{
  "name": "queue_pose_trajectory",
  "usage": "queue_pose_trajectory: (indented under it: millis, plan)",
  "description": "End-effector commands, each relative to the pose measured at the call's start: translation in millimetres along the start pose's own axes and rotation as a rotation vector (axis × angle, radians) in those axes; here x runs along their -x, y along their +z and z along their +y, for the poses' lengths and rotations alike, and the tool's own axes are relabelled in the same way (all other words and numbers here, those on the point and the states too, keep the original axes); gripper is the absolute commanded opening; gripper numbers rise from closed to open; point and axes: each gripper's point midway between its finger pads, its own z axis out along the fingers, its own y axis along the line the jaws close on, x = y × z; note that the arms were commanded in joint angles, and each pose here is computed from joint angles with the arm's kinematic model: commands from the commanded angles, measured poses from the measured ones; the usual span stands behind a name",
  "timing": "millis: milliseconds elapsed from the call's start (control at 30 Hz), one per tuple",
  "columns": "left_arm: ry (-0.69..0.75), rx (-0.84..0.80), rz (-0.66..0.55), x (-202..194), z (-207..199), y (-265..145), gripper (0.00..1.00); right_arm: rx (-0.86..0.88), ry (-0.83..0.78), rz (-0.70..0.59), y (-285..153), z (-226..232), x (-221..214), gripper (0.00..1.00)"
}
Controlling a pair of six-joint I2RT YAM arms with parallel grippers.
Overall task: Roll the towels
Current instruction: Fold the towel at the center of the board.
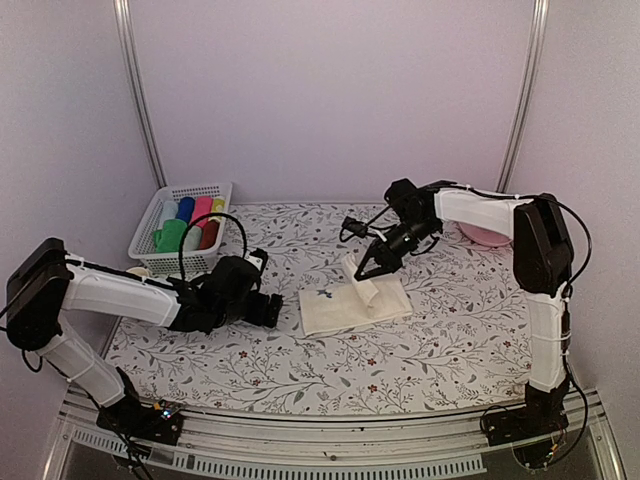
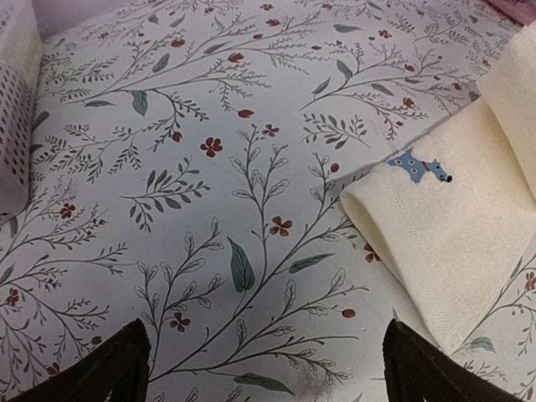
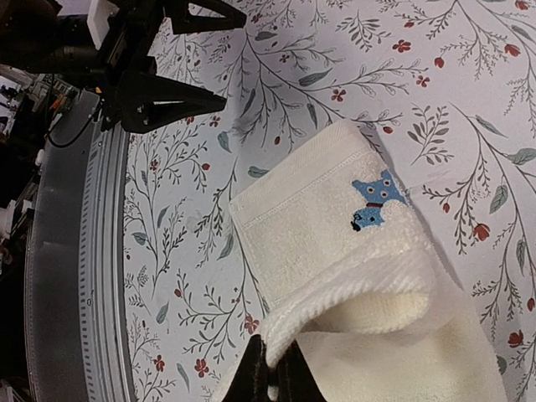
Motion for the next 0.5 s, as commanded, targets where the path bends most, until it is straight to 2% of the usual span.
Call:
queue_pose_trajectory:
  millis: [0,467]
  plan:
    - [0.000,-0.016,-0.001,-4.7,-6.5,2.1,0.97,0.041,-0.031,-0.013,11.2,6.2,9.9,0.02]
    - [0.002,-0.020,0.003,-5.8,-8.5,3.9,0.97,0.059,-0.022,0.035,46.5,0.9,6.7,0.03]
